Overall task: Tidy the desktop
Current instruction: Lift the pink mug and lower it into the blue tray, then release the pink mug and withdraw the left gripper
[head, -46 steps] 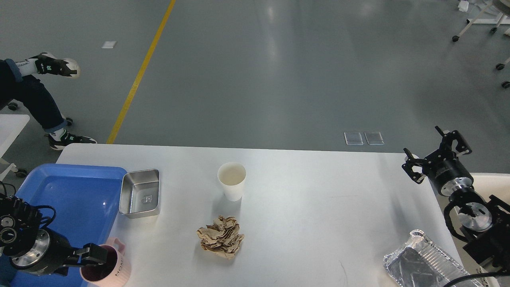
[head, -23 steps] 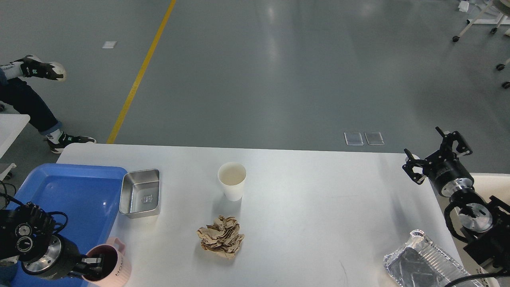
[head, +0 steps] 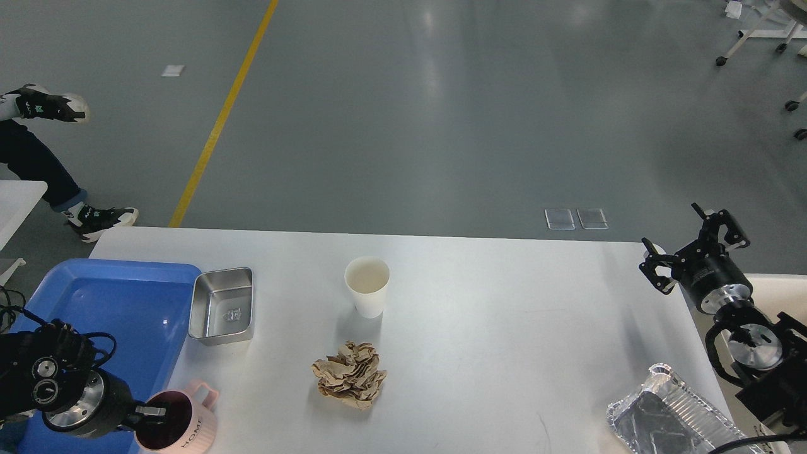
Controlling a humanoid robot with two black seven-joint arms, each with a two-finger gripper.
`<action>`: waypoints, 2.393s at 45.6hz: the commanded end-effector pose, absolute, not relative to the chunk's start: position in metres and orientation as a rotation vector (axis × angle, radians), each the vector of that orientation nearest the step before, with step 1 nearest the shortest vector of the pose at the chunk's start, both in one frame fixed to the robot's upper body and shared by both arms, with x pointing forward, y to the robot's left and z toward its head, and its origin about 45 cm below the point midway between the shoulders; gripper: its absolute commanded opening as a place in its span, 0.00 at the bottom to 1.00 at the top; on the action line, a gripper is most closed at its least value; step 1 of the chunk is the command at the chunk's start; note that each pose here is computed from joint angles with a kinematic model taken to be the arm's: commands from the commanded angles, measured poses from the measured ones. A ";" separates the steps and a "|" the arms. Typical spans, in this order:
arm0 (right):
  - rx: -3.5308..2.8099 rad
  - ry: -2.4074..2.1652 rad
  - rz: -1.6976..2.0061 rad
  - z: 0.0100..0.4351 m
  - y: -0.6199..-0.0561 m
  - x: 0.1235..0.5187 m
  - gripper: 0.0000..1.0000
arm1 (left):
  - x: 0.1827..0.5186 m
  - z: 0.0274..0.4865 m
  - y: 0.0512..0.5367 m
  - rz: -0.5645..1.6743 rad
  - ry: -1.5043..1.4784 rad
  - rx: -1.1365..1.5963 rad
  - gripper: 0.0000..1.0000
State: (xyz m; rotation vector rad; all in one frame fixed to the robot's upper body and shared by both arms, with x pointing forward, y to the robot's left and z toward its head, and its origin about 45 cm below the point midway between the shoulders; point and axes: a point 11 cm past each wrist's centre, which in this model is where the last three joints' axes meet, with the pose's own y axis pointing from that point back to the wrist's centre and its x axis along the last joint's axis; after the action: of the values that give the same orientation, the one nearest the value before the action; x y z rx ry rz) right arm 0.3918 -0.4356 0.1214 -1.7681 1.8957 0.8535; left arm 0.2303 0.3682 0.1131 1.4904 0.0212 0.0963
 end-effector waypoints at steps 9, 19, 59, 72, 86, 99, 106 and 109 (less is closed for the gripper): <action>-1.765 1.901 0.857 0.120 -0.437 0.390 1.00 | 0.240 0.159 0.391 0.236 -0.014 1.362 0.00; -1.768 1.897 0.855 0.121 -0.436 0.391 1.00 | 0.219 0.199 0.422 0.338 -0.002 1.316 0.00; -1.768 1.888 0.866 0.119 -0.431 0.392 1.00 | 0.193 0.330 0.508 0.577 -0.004 1.287 0.00; -1.767 1.889 0.870 0.117 -0.431 0.390 1.00 | 0.181 0.232 0.510 0.561 0.086 1.393 0.00; -1.767 1.890 0.869 0.117 -0.431 0.391 1.00 | 0.178 0.179 0.519 0.522 0.151 1.495 0.00; -1.768 1.878 0.884 0.113 -0.424 0.391 1.00 | 0.178 0.146 0.513 0.532 0.195 1.516 0.00; -1.767 1.881 0.883 0.114 -0.424 0.391 1.00 | 0.179 0.127 0.504 0.502 0.195 1.518 0.00; -1.768 1.878 0.882 0.114 -0.424 0.392 1.00 | 0.177 0.120 0.503 0.492 0.202 1.537 0.00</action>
State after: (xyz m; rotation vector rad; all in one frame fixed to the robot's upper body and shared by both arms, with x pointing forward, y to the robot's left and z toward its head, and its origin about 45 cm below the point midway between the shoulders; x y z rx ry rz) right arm 0.3911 -0.4242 0.1135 -1.7666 1.8807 0.8836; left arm 0.1785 0.5073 0.1323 1.5198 0.1960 0.5106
